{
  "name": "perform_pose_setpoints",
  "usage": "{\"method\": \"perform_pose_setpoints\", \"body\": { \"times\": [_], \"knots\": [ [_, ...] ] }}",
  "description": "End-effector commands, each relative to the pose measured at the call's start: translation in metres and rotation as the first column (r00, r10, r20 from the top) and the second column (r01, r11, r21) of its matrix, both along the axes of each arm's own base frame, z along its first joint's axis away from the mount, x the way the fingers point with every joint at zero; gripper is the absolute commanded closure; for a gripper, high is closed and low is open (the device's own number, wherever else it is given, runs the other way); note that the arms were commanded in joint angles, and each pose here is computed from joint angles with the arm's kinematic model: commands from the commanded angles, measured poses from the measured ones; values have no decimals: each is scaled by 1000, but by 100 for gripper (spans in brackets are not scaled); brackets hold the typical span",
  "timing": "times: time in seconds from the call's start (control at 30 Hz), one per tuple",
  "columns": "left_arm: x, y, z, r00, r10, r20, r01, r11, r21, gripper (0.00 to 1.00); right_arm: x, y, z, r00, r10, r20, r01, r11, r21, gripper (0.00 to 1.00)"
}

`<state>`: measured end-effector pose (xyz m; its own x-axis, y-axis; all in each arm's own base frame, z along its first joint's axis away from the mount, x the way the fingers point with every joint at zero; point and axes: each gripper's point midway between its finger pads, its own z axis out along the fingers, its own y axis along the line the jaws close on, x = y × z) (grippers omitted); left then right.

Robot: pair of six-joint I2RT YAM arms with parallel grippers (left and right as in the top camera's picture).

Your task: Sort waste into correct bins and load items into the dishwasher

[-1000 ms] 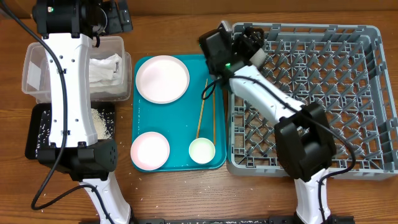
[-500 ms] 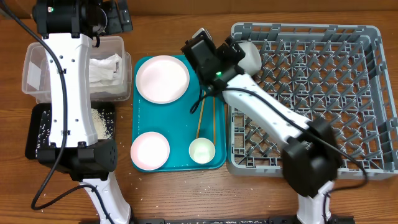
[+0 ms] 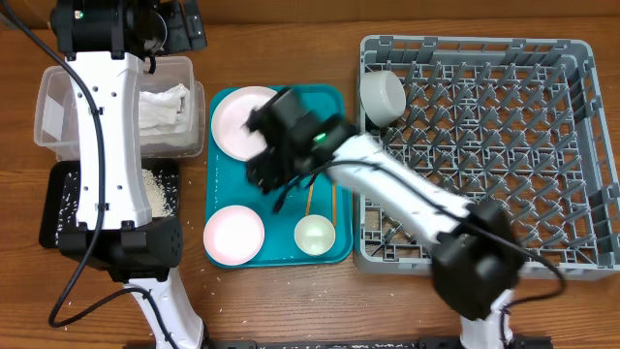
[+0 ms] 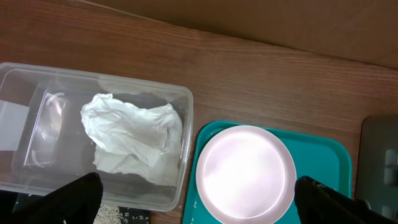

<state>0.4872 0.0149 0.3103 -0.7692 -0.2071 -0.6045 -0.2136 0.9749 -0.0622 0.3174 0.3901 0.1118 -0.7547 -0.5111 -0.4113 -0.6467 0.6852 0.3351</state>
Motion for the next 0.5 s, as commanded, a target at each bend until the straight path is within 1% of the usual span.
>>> {"method": "perform_pose_setpoints", "body": {
  "times": [0.0, 0.07, 0.13, 0.2, 0.27, 0.33, 0.37, 0.4, 0.43, 0.47],
  "knots": [
    [1, 4, -4, 1000, 9, -7, -9, 1000, 7, 0, -31, 16, -46, 998, 43, -55, -48, 995, -92, 26],
    [1, 4, -4, 1000, 9, -7, -9, 1000, 7, 0, -41, 20, -59, 996, 62, -59, -69, 990, -125, 27],
    [1, 4, -4, 1000, 9, -7, -9, 1000, 7, 0, -47, 21, -69, 996, 70, -52, -78, 984, -163, 31],
    [1, 4, -4, 1000, 9, -7, -9, 1000, 7, 0, -50, 21, -77, 996, 76, -43, -82, 978, -190, 39],
    [1, 4, -4, 1000, 9, -7, -9, 1000, 7, 0, -51, 23, -80, 996, 79, -37, -85, 977, -198, 51],
    [1, 4, -4, 1000, 9, -7, -9, 1000, 7, 0, -50, 24, -80, 996, 78, -32, -83, 977, -197, 69],
    [1, 4, -4, 1000, 9, -7, -9, 1000, 7, 0, -49, 24, -80, 997, 76, -30, -81, 978, -195, 76],
    [1, 4, -4, 1000, 9, -7, -9, 1000, 7, 0, -46, 23, -79, 997, 70, -25, -74, 978, -195, 86],
    [1, 4, -4, 1000, 9, -7, -9, 1000, 7, 0, -42, 22, -77, 998, 59, -18, -61, 978, -198, 94],
    [1, 4, -4, 1000, 9, -7, -9, 1000, 7, 0, -37, 19, -75, 999, 38, -10, -39, 978, -206, 96]
  ]
}}
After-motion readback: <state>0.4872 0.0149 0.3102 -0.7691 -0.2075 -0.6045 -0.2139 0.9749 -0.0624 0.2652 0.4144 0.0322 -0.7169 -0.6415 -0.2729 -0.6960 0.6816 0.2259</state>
